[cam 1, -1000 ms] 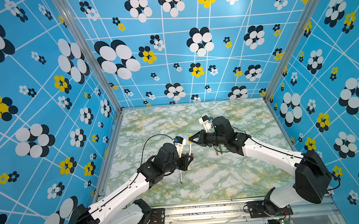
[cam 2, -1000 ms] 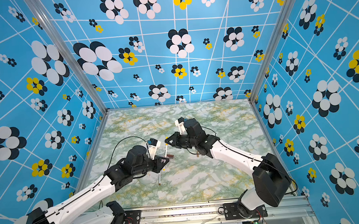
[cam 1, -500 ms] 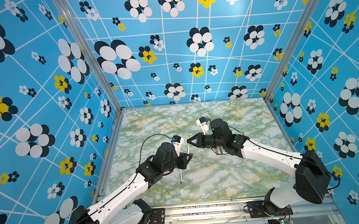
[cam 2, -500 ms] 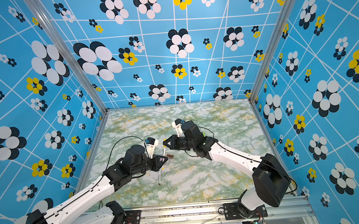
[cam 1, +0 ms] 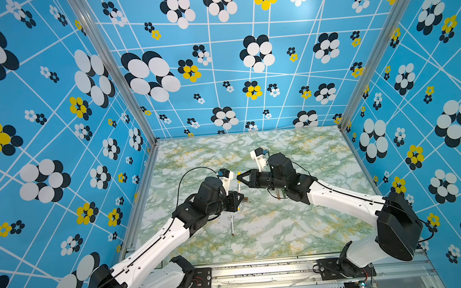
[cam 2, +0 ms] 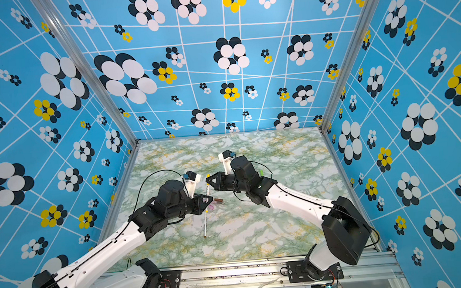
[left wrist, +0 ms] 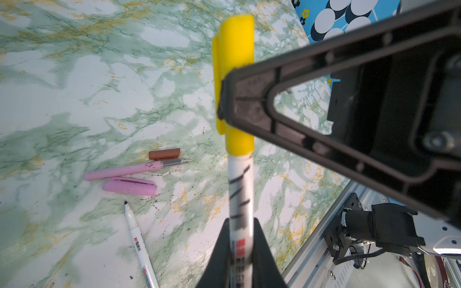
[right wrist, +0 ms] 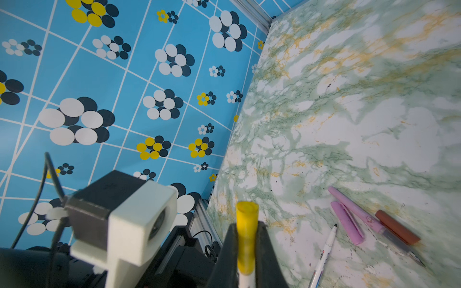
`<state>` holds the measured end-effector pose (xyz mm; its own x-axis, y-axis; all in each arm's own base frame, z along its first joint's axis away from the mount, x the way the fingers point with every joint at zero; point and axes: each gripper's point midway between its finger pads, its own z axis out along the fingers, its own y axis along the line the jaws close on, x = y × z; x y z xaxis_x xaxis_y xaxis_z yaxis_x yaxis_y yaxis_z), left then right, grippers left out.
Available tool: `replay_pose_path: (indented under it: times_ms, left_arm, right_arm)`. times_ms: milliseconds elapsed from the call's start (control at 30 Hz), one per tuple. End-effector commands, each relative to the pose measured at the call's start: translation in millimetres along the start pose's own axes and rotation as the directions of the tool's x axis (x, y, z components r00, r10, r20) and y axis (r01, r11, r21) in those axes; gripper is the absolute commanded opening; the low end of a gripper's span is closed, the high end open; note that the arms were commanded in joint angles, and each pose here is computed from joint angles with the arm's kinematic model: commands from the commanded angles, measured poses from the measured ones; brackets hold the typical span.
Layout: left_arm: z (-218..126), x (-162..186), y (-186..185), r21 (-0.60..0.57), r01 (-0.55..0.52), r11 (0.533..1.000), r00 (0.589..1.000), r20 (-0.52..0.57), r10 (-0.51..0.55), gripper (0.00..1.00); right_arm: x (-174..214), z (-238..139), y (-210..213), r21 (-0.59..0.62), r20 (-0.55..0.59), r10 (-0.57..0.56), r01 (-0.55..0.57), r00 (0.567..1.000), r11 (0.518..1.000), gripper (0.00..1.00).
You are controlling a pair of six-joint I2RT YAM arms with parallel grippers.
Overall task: Insert the pens into the pen caps
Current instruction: 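Push the yellow cap onto the marker tip while the left gripper holds it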
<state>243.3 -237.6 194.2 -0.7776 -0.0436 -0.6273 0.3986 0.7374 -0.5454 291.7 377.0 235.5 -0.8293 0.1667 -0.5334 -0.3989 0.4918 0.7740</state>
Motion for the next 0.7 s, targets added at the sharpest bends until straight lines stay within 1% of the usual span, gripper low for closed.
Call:
replay_pose_path:
  times_ms: [0, 100, 233, 433, 567, 667]
  left_arm:
    - [-28, -86, -43, 0.093, -0.12, 0.988, 0.953, 0.29, 0.089, 0.0]
    - [-28, -93, -42, 0.095, -0.124, 0.988, 0.951, 0.297, 0.091, 0.0]
    - [-24, -95, -44, 0.107, -0.126, 0.986, 0.953, 0.288, 0.09, 0.0]
    - [-18, -91, -41, 0.113, -0.108, 0.988, 0.959, 0.275, 0.073, 0.0]
    - [-18, -90, -40, 0.111, -0.109, 0.988, 0.959, 0.273, 0.075, 0.0]
    - [-13, -85, -38, 0.118, -0.097, 0.988, 0.965, 0.253, 0.064, 0.0]
  right_arm:
    - [83, 10, -23, 0.05, -0.261, 0.058, -0.046, 0.964, 0.998, 0.0]
    - [90, 13, -26, 0.049, -0.266, 0.079, -0.069, 0.961, 0.996, 0.0]
    - [92, 13, -27, 0.049, -0.265, 0.079, -0.068, 0.961, 0.996, 0.0]
    - [79, 10, -17, 0.043, -0.245, 0.033, -0.023, 0.969, 0.999, 0.0]
    - [69, 9, -16, 0.04, -0.228, 0.032, -0.024, 0.973, 0.999, 0.0]
    - [52, 5, -15, 0.033, -0.186, 0.037, -0.031, 0.982, 0.999, 0.0]
